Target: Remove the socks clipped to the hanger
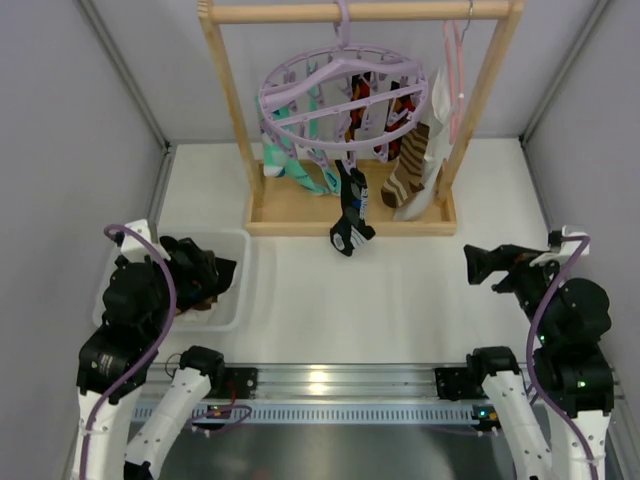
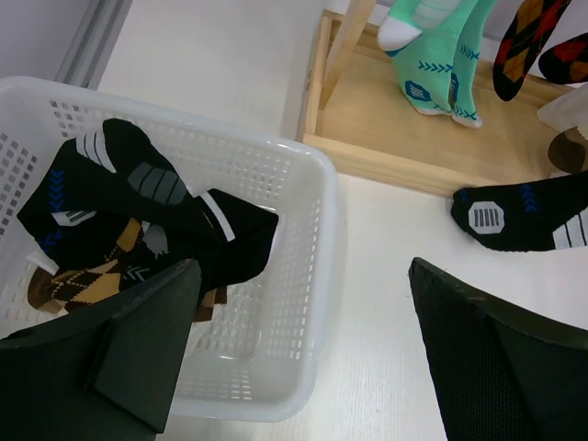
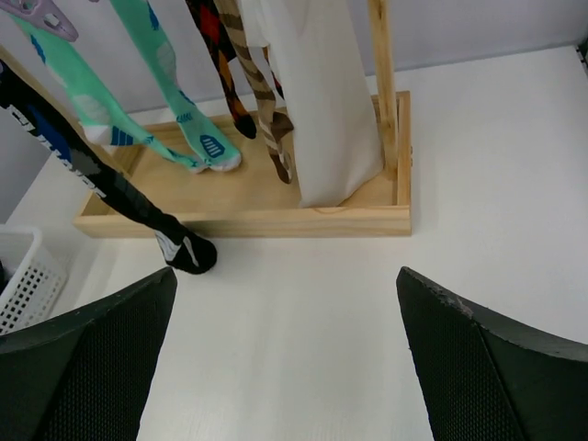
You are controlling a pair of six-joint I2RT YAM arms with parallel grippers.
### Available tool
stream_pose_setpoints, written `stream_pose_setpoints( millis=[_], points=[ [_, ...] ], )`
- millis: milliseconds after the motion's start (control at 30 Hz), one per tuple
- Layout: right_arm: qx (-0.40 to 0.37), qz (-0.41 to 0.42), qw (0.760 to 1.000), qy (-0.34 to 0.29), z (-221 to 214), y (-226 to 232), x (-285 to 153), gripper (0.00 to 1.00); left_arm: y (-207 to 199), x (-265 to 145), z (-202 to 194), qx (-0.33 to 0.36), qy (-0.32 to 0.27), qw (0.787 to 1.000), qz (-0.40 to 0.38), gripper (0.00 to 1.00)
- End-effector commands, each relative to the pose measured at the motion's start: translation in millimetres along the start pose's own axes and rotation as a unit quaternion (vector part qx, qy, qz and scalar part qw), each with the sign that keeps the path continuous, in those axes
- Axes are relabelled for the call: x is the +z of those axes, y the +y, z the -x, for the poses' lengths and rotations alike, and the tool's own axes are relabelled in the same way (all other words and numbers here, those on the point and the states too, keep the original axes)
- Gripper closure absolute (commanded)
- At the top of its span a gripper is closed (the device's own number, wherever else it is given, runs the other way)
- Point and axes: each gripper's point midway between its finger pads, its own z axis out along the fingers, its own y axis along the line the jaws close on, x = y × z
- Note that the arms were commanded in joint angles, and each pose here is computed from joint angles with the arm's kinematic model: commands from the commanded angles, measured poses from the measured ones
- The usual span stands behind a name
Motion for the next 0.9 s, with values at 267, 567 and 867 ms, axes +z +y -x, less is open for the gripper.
stream_pose_setpoints(
  millis=[267, 567, 867],
  points=[
    [0.069, 0.132, 0.989, -0.023, -8.1, 41.6, 29.8, 0.01, -12.2, 21.9, -1.9, -0.040, -0.003, 0.999, -0.009, 0.01],
    [0.043, 0.302, 0.952, -0.028, -34.8, 99.0, 96.1, 0.01, -21.3, 43.5, -24.6, -0.072, 0.010, 0.997, -0.027, 0.01],
    [-0.129, 0.283, 0.950, -0.004, -88.9, 168.0, 159.1, 0.06, -35.5, 49.7, -36.0, -0.044, 0.049, 0.996, -0.061, 0.01]
  ],
)
